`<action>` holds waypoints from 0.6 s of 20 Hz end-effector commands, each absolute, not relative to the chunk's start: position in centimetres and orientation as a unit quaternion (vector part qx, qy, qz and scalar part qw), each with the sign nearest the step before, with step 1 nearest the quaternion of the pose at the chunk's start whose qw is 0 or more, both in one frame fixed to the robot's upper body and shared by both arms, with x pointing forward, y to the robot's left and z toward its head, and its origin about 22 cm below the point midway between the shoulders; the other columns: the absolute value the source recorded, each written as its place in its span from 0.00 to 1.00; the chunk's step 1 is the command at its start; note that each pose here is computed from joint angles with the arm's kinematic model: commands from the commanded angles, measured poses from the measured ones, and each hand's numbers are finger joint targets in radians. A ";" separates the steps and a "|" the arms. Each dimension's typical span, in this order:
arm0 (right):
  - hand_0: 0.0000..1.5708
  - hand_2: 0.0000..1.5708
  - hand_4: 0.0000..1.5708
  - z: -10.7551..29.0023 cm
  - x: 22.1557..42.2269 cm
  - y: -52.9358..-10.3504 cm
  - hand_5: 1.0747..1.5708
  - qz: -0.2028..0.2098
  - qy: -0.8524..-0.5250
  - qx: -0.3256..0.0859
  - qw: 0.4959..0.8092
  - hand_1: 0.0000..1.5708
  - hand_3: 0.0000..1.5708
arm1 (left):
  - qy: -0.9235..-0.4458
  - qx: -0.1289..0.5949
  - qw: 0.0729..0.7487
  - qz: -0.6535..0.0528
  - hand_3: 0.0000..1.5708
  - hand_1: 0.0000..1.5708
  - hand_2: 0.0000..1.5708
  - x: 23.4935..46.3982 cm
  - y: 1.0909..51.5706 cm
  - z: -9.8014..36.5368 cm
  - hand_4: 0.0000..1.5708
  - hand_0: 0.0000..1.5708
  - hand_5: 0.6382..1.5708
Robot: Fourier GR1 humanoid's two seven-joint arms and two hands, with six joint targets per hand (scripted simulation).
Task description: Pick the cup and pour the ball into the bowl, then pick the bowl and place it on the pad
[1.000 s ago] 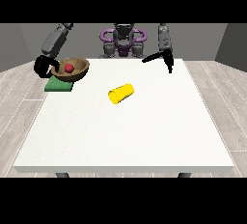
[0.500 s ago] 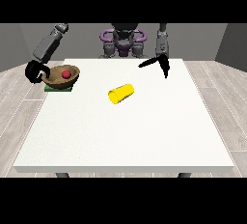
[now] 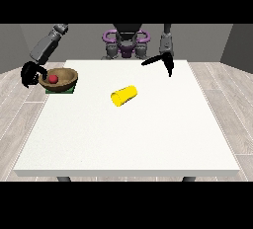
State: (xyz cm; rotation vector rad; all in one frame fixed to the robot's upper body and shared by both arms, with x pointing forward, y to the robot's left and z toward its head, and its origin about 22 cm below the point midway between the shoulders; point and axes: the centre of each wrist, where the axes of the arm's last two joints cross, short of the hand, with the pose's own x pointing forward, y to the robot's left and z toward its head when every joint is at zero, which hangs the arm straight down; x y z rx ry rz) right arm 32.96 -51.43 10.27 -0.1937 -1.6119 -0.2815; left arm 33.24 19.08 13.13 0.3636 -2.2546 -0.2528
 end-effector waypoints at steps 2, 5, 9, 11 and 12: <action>1.00 1.00 0.49 11.5 32.6 -52.4 1.00 -0.165 -0.707 -0.082 0.683 1.00 0.00 | -0.892 0.127 0.421 -0.104 0.00 0.00 0.00 32.1 18.9 12.1 0.00 0.00 0.99; 1.00 1.00 0.47 11.2 30.8 -54.1 1.00 -0.149 -0.697 -0.073 0.697 1.00 0.31 | -0.886 0.143 0.433 -0.090 0.00 0.00 0.00 31.7 20.4 12.3 0.00 0.00 0.99; 1.00 1.00 0.47 7.8 31.5 -51.8 1.00 -0.107 -0.680 -0.086 0.720 1.00 0.65 | -0.887 0.131 0.432 -0.094 0.00 0.00 0.00 32.3 20.5 11.8 0.00 0.00 1.00; 1.00 1.00 0.44 9.0 33.0 -50.8 0.99 -0.102 -0.690 -0.102 0.710 1.00 0.58 | -0.893 0.131 0.422 -0.086 0.00 0.00 0.00 33.2 20.2 13.4 0.00 0.00 1.00; 1.00 1.00 0.44 7.6 33.0 -50.2 0.99 -0.109 -0.679 -0.102 0.719 1.00 0.65 | -0.892 0.128 0.420 -0.109 0.00 0.00 0.00 32.3 19.6 13.5 0.00 0.00 1.00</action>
